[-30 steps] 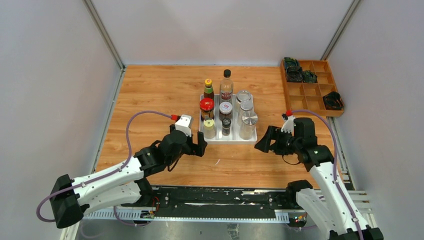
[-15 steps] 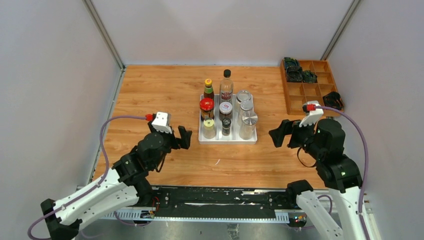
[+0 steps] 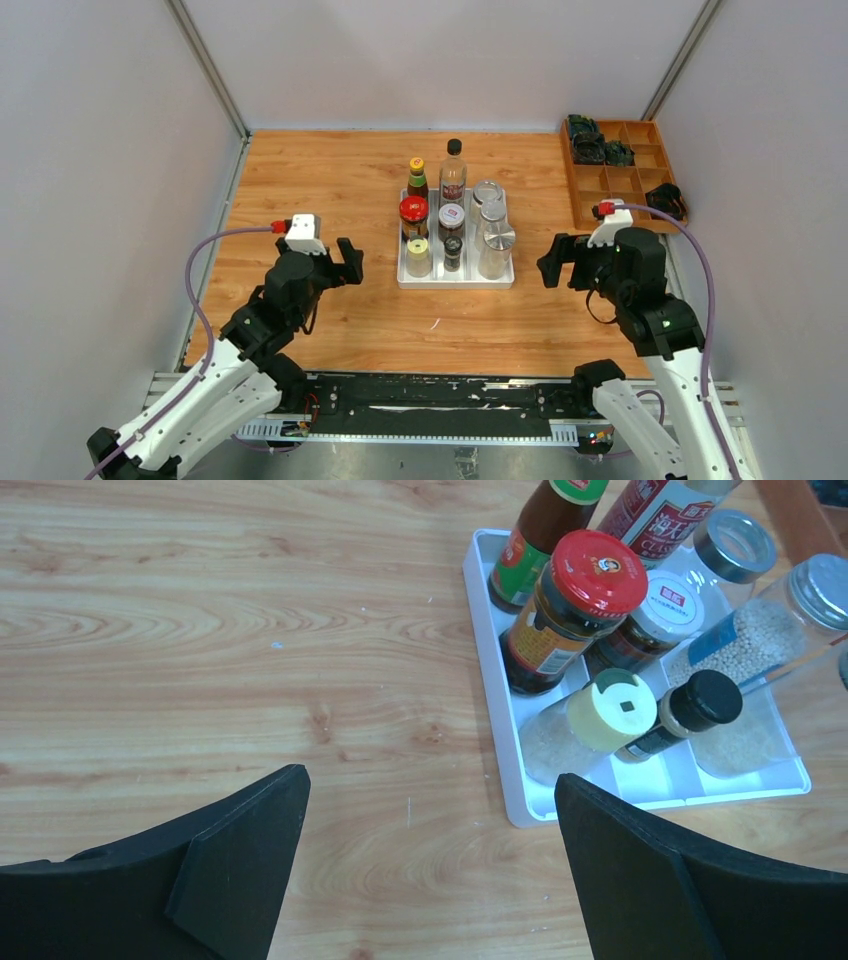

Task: Organize the condiment bottles
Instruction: Reset both arms

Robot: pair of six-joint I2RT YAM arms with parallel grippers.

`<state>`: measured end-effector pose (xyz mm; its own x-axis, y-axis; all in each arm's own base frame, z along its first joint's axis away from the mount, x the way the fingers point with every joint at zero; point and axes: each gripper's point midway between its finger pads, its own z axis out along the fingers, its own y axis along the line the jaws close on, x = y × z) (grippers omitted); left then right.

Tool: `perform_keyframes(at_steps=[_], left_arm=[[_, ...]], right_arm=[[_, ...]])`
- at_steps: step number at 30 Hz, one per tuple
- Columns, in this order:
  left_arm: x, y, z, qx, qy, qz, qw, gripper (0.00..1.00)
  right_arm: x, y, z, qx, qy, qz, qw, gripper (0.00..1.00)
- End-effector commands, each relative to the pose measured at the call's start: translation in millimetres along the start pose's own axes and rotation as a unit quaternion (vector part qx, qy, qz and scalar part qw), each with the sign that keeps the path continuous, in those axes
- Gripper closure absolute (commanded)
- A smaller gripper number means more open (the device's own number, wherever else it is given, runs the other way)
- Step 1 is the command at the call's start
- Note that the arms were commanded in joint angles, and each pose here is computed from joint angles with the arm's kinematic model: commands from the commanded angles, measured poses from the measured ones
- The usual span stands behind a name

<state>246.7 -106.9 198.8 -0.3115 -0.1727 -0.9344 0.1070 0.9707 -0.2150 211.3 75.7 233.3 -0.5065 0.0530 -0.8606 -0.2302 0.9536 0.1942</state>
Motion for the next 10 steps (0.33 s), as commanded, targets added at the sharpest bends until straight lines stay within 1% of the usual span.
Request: perform_keyframes(at_steps=[1, 6, 10], left_arm=[[1.0, 0.1, -2.6, 0.006, 0.001, -0.002, 1.0, 0.0], [1.9, -0.1, -3.4, 0.007, 0.003, -0.004, 1.0, 0.0], [1.2, -0.7, -4.6, 0.01, 0.002, -0.006, 1.0, 0.0]], right_arm=[[-4.4, 3.3, -1.0, -0.006, -0.017, 0.0, 1.0, 0.02], [-5.6, 5.9, -0.7, -0.012, -0.015, 0.001, 1.0, 0.04], [-8.9, 6.5, -4.1, -0.013, -0.024, 0.0, 1.0, 0.03]])
